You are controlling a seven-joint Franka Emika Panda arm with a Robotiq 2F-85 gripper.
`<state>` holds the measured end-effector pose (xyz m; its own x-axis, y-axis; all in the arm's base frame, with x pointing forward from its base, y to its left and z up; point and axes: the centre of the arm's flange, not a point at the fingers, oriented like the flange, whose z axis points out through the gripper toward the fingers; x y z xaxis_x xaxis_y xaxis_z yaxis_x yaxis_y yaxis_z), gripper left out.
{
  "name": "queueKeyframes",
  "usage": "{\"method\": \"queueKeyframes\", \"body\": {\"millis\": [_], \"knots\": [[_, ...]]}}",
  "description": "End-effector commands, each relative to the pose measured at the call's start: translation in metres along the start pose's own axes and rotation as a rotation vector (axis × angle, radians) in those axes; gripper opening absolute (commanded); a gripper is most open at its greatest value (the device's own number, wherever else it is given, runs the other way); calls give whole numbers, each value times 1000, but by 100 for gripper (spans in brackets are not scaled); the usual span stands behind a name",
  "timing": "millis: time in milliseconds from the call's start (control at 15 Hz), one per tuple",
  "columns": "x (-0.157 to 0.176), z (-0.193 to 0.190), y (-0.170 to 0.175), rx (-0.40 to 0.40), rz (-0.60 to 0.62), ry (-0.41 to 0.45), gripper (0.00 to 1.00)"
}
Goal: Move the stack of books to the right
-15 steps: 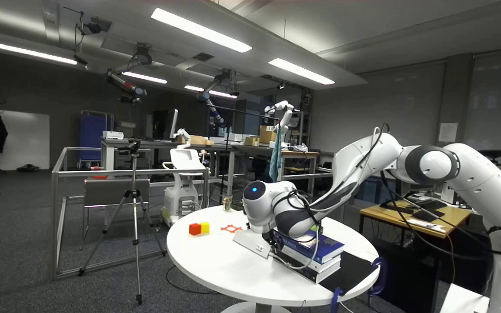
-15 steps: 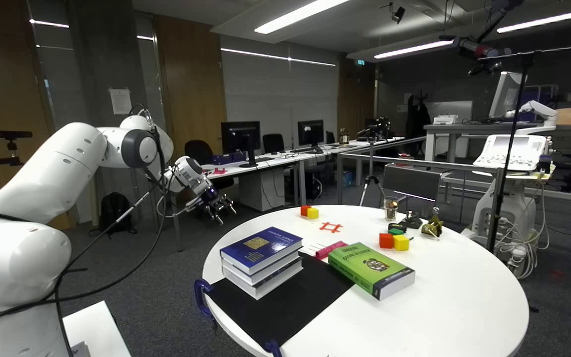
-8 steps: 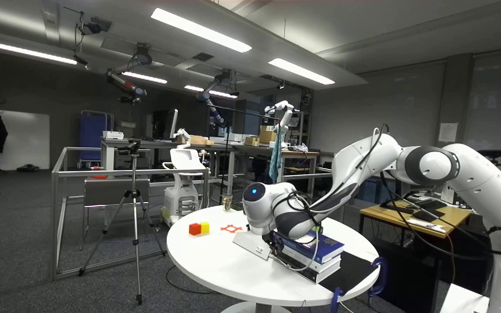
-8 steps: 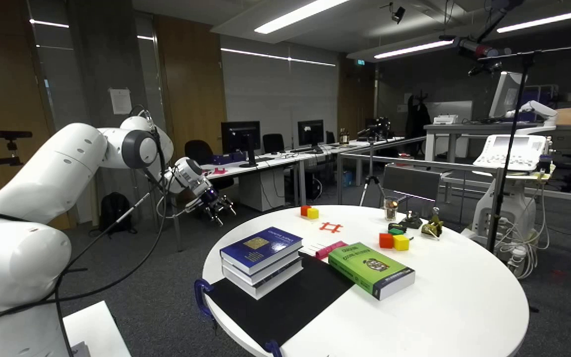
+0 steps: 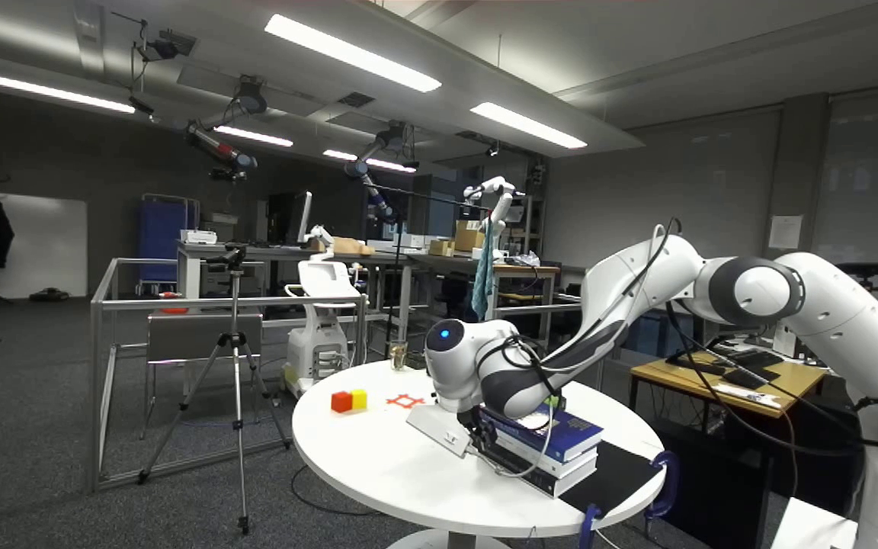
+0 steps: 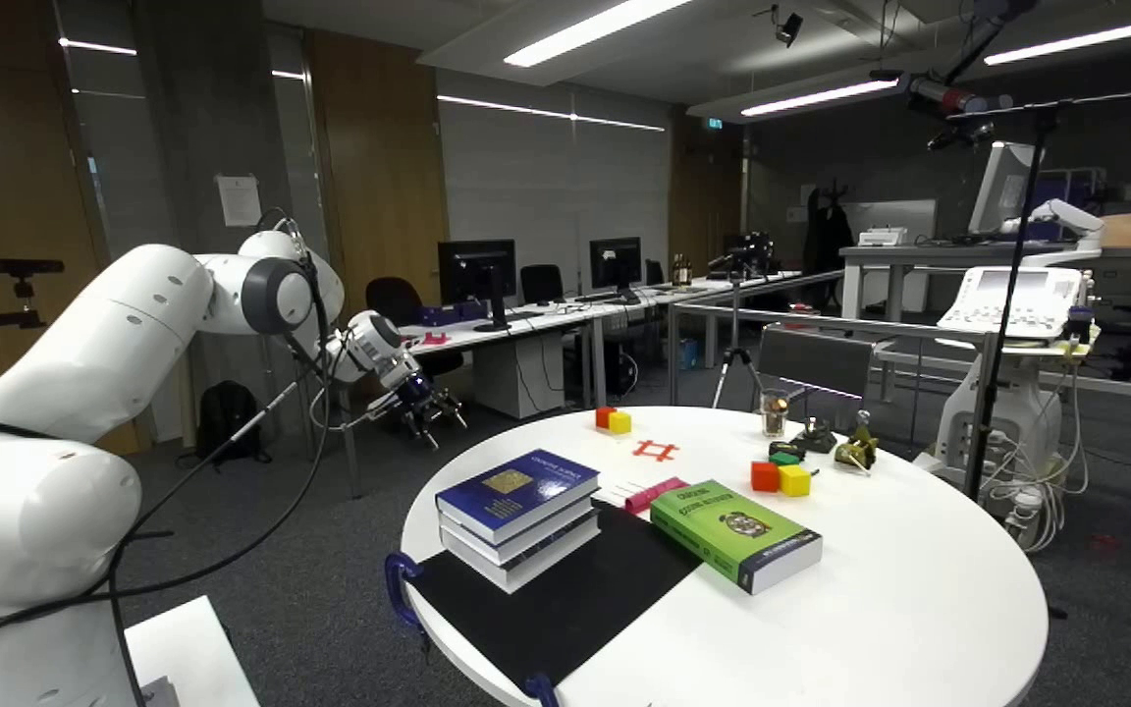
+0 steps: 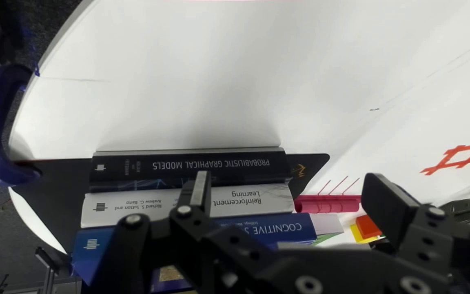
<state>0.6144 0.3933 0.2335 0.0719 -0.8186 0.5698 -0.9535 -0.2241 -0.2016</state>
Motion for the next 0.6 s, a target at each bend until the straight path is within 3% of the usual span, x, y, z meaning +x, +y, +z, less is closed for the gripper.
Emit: {"method": "queueKeyframes", "body": {"millis": [0,533], "knots": [[-1,1,-12,-19,64,-9,100],[-2,23,-24,-55,140,-2,100]]}}
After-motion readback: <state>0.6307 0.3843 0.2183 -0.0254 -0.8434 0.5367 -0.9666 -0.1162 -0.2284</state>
